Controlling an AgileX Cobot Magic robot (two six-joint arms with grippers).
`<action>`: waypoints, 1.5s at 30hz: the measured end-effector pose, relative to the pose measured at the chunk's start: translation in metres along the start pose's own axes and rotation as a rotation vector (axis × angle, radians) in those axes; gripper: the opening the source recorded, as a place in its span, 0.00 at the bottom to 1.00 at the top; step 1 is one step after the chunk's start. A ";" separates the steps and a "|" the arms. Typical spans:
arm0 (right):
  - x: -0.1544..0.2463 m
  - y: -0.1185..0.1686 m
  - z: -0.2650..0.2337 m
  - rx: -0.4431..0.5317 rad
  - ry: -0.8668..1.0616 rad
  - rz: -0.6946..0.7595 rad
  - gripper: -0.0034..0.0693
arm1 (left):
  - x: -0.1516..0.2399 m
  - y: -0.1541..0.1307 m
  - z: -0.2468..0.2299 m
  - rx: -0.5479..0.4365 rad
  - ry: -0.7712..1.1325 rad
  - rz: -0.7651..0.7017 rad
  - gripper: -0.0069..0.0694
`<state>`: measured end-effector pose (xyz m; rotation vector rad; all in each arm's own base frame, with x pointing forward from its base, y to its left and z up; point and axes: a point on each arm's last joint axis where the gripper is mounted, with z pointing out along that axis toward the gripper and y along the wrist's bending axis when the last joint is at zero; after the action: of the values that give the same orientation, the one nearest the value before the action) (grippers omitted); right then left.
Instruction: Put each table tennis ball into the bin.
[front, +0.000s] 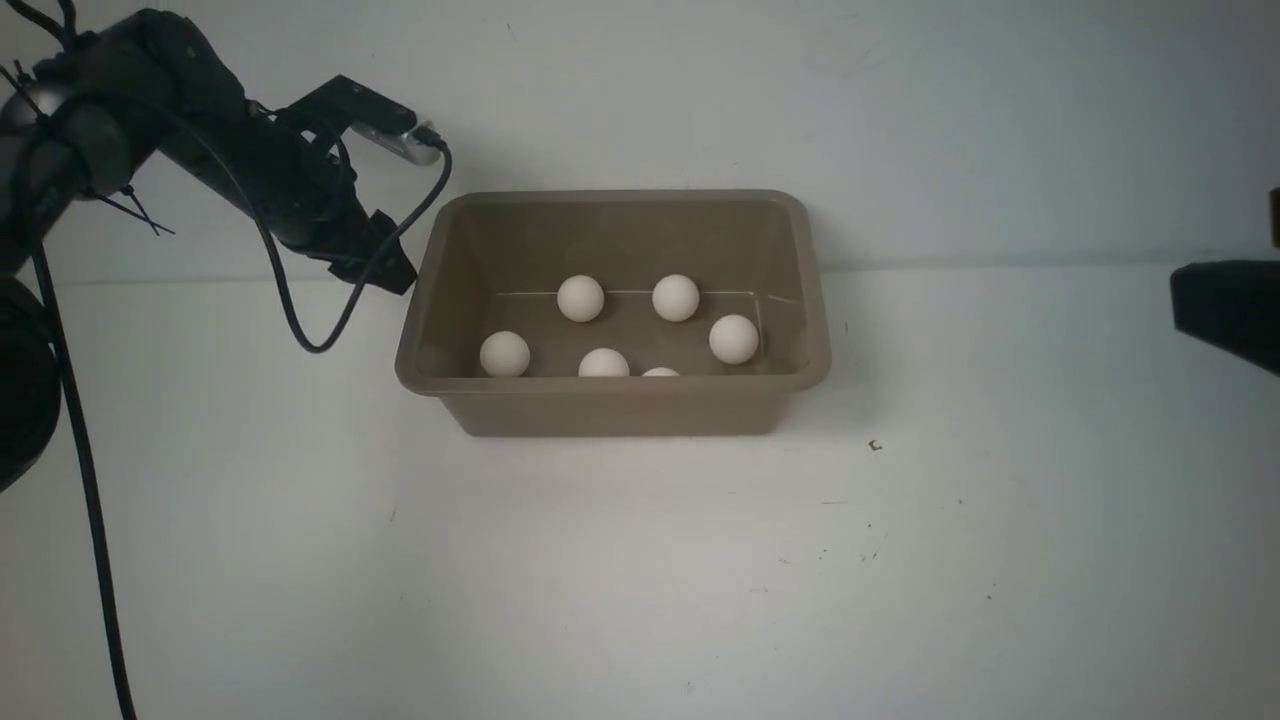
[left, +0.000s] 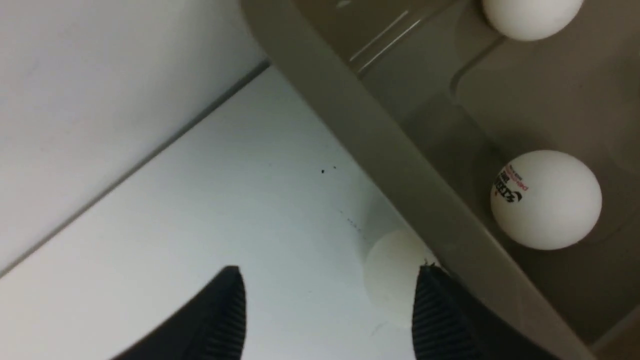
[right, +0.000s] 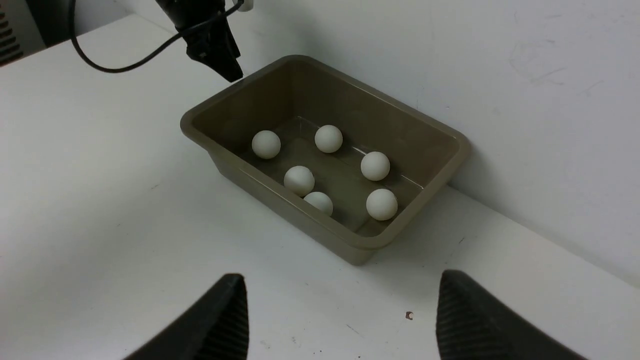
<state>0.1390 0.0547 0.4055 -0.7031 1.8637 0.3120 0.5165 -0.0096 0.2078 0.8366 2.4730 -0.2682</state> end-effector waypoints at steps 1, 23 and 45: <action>0.000 0.000 0.000 0.000 0.000 0.000 0.68 | 0.002 0.001 0.003 0.000 0.008 -0.009 0.62; 0.000 0.000 0.000 0.000 0.000 -0.001 0.68 | 0.002 -0.005 0.018 0.055 -0.006 -0.061 0.62; 0.000 0.000 0.000 0.002 0.001 -0.003 0.68 | 0.003 -0.016 0.035 0.054 0.058 -0.021 0.62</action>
<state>0.1391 0.0545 0.4054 -0.7045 1.8638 0.3075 0.5189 -0.0329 0.1767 0.8524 2.5397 -0.3231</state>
